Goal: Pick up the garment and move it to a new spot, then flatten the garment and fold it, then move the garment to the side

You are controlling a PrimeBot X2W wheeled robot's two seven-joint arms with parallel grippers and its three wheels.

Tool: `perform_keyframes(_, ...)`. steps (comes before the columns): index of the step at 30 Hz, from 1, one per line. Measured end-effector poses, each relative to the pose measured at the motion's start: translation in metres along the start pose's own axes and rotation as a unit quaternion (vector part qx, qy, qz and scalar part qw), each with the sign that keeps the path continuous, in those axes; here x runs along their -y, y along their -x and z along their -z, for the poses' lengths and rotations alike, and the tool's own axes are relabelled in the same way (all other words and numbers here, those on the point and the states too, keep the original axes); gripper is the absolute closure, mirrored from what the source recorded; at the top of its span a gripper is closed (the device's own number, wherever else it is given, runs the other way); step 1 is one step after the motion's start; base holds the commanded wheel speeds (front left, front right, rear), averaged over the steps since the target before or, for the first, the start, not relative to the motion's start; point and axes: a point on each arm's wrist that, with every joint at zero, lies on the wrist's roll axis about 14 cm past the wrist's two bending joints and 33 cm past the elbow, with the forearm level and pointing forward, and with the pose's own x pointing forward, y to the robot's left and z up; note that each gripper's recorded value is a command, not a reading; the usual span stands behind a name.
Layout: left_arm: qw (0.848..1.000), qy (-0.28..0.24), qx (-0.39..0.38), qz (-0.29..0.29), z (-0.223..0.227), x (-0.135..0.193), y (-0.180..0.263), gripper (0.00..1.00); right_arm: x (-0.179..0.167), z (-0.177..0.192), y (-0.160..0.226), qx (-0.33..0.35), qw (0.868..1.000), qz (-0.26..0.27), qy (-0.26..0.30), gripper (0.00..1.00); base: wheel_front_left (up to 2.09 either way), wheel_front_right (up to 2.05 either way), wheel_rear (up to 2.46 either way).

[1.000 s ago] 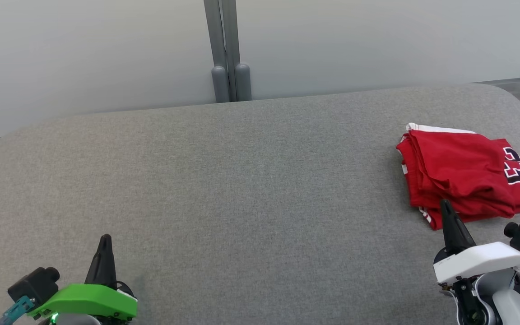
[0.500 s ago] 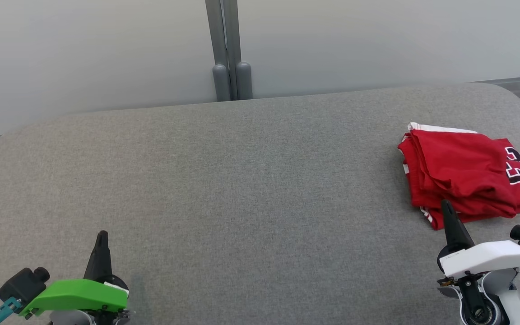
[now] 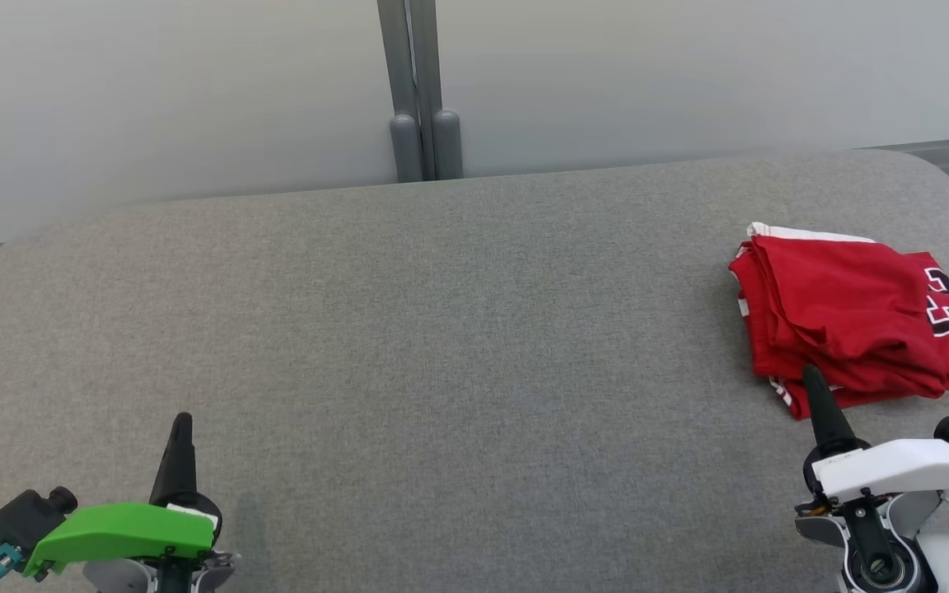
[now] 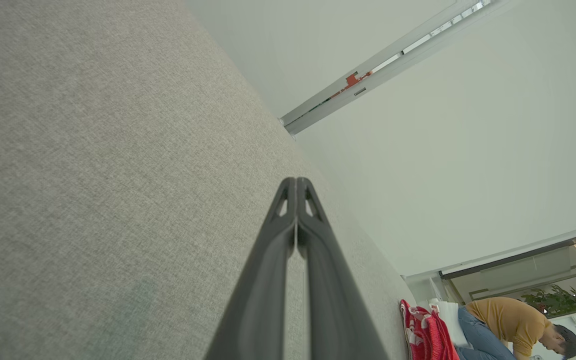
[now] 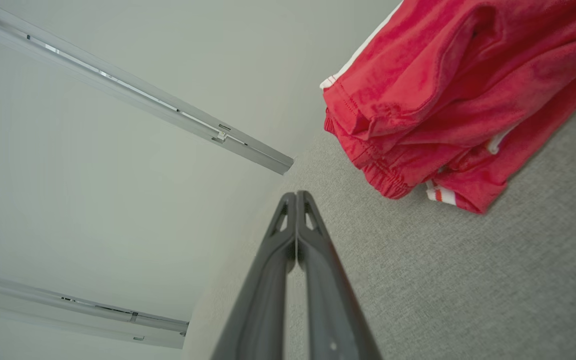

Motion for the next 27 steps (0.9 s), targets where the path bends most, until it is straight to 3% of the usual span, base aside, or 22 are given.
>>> perform_keyframes(27,0.992,0.129,0.004,0.013,-0.0075,0.0051,-0.0041,1.00,-0.0024,0.0017,-0.0034,-0.004,0.991,0.000,-0.132,1.00,0.00,0.00,0.00)
